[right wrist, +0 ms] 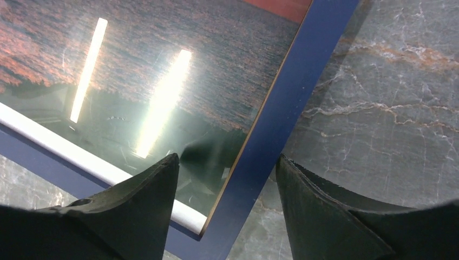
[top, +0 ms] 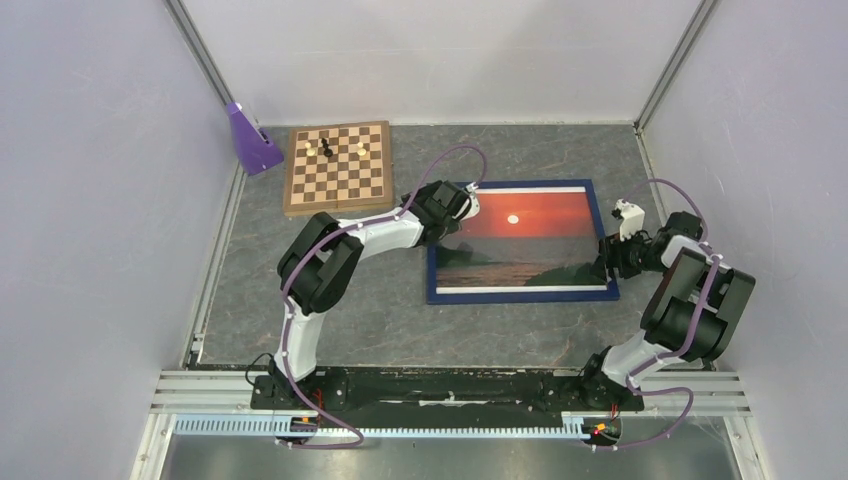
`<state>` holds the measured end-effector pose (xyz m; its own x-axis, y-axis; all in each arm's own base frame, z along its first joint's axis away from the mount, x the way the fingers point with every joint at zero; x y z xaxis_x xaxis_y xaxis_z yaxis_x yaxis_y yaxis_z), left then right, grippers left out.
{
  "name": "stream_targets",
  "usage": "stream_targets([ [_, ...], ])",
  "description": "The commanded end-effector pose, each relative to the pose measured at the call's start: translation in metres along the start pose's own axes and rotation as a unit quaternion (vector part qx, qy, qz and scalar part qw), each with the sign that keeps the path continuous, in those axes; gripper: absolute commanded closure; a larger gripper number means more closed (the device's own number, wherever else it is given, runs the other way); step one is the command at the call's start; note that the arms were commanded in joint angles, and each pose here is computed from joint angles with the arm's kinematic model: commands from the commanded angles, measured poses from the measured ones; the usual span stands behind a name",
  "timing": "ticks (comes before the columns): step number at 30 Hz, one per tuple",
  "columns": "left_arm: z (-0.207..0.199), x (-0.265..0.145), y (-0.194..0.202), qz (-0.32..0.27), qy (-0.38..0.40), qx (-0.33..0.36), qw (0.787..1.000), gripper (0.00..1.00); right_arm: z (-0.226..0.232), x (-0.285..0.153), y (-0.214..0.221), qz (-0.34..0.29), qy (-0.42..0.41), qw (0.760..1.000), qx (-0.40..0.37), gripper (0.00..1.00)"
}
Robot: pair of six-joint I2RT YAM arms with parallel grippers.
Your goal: Put the photo into the frame
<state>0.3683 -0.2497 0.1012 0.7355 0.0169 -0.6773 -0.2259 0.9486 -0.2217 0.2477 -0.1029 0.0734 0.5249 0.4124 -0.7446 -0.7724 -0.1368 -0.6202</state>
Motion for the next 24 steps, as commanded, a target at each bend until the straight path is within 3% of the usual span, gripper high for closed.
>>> stream_targets([
  [1, 0.002, 0.005, -0.031, -0.072, 0.020, -0.038, 0.996, 0.11, 0.010, 0.017, -0.009, -0.026, -0.049, 0.998, 0.019, 0.29],
  [5, 0.018, 0.001, -0.025, -0.068, 0.030, -0.075, 0.994, 0.09, 0.001, 0.014, -0.012, -0.030, -0.015, 0.999, 0.013, 0.23],
  [13, 0.066, -0.031, -0.007, -0.096, 0.028, -0.186, 0.978, 0.06, -0.019, -0.028, -0.057, -0.101, 0.069, 0.992, -0.009, 0.03],
  [24, 0.111, -0.071, 0.070, -0.122, 0.039, -0.391, 0.911, 0.00, -0.017, -0.082, -0.070, -0.196, 0.150, 0.969, 0.010, 0.02],
])
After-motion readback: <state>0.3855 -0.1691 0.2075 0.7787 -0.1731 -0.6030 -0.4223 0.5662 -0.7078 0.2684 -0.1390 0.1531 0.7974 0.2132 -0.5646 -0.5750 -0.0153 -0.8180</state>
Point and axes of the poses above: each gripper's point midway between its finger pads, its own x axis out along the fingers, its own z axis along the line the jaws close on, y = z × x, the point moved 7 cm from there along -x, back along the fingers, and after that the axes turned 5 degrees about x, right-handed, at the moved point
